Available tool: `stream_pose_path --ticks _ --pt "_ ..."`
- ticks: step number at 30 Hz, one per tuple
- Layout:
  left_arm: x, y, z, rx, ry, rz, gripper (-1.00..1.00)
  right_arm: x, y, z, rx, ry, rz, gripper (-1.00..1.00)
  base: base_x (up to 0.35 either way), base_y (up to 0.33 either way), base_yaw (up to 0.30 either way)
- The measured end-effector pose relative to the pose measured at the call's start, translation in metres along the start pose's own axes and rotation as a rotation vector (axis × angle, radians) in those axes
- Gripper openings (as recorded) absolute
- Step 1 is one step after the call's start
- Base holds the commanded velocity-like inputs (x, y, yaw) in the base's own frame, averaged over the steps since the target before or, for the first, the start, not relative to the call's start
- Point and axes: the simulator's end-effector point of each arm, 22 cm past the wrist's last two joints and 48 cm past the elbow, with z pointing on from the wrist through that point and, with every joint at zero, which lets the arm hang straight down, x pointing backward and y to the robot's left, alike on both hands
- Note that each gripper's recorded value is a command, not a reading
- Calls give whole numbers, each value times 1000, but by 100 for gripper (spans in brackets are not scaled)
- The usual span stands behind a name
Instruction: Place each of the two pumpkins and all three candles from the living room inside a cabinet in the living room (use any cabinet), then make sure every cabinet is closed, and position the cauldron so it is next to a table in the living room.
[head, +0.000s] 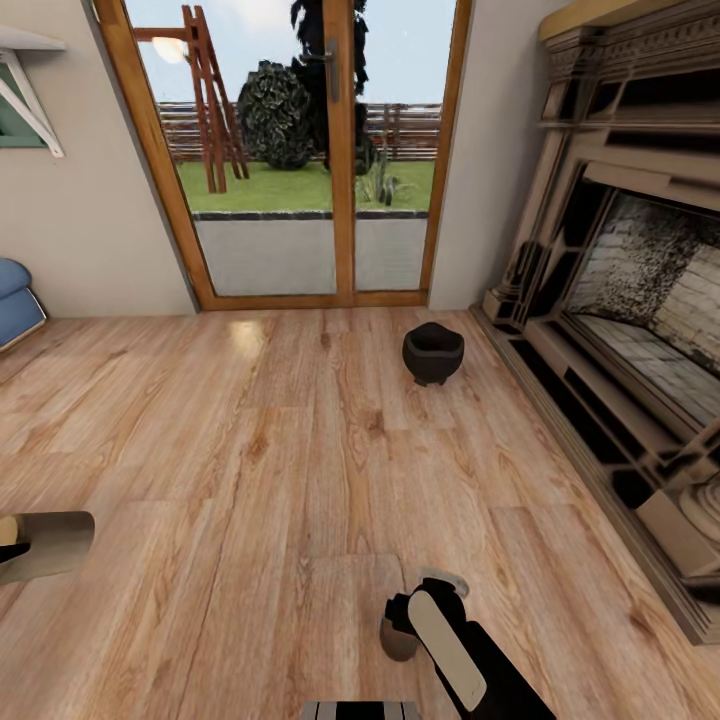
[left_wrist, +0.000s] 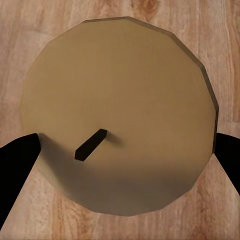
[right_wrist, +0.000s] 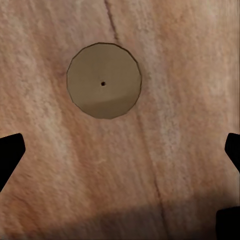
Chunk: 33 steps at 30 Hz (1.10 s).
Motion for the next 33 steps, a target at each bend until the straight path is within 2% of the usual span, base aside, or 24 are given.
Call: stream_pose_path --ticks 24,33 --pt "3 0 2 0 4 -3 -100 3 0 2 5 8 -1 100 94 34 0" --pt "4 2 2 -11 10 0 -100 3 0 2 5 8 0 100 20 8 0"
